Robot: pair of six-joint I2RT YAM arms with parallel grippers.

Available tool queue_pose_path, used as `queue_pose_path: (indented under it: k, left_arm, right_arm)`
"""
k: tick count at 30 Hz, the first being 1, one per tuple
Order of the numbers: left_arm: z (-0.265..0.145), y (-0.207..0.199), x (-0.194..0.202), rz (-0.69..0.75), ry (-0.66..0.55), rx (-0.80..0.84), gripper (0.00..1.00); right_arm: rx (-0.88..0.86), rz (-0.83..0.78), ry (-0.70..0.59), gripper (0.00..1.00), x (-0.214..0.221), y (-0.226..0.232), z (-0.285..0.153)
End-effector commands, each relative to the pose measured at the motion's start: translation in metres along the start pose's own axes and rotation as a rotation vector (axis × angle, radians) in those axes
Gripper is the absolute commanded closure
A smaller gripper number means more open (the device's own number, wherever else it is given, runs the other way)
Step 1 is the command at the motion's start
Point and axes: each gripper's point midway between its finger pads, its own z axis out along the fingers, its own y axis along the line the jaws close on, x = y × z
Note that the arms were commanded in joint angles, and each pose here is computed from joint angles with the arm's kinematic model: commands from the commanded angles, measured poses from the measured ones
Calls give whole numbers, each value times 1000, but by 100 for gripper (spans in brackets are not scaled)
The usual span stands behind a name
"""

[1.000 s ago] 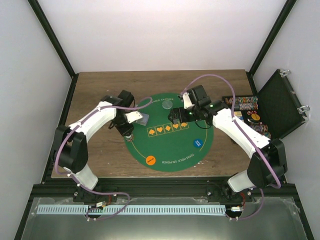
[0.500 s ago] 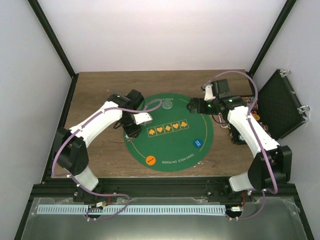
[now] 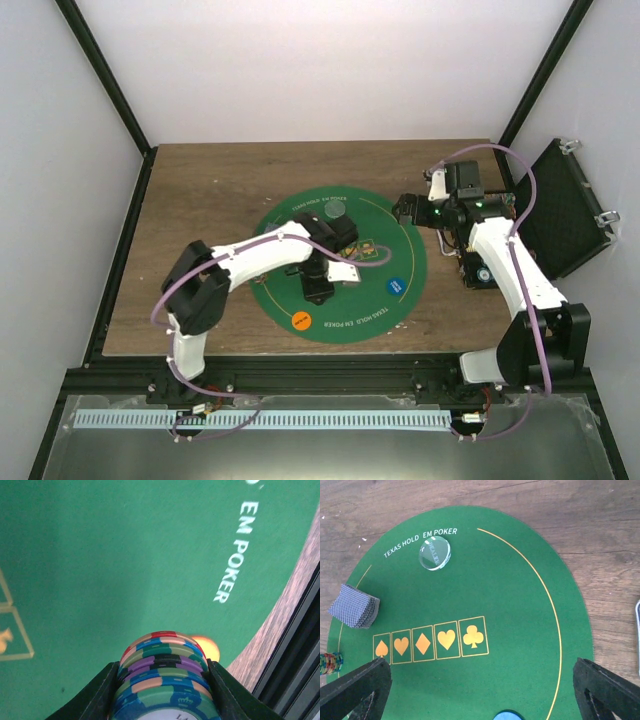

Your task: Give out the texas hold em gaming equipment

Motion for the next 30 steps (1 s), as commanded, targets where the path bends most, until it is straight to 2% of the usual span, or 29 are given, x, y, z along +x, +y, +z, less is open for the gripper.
queue_pose_path:
  k: [1, 11, 19, 22, 25, 30]
  left_arm:
    - [2, -12, -34, 59, -46, 0, 100]
    - [44, -23, -57, 116, 22, -11, 100]
    - [60, -17, -65, 138, 12, -53, 98]
    - [66, -17, -61, 145, 25, -52, 89]
    - [70, -15, -57, 153, 36, -62, 75]
    - [69, -17, -60, 152, 21, -56, 42]
  right_arm:
    - [21, -24, -56, 0, -13, -4, -16]
    - [75, -46, -108, 0, -28, -16, -36]
    - [84, -54, -151, 0, -35, -14, -53]
    - [73, -57, -157, 0, -36, -11, -56]
    - [60, -65, -159, 0, -38, -8, -58]
    - [12, -74, -160, 0, -45, 3, -63]
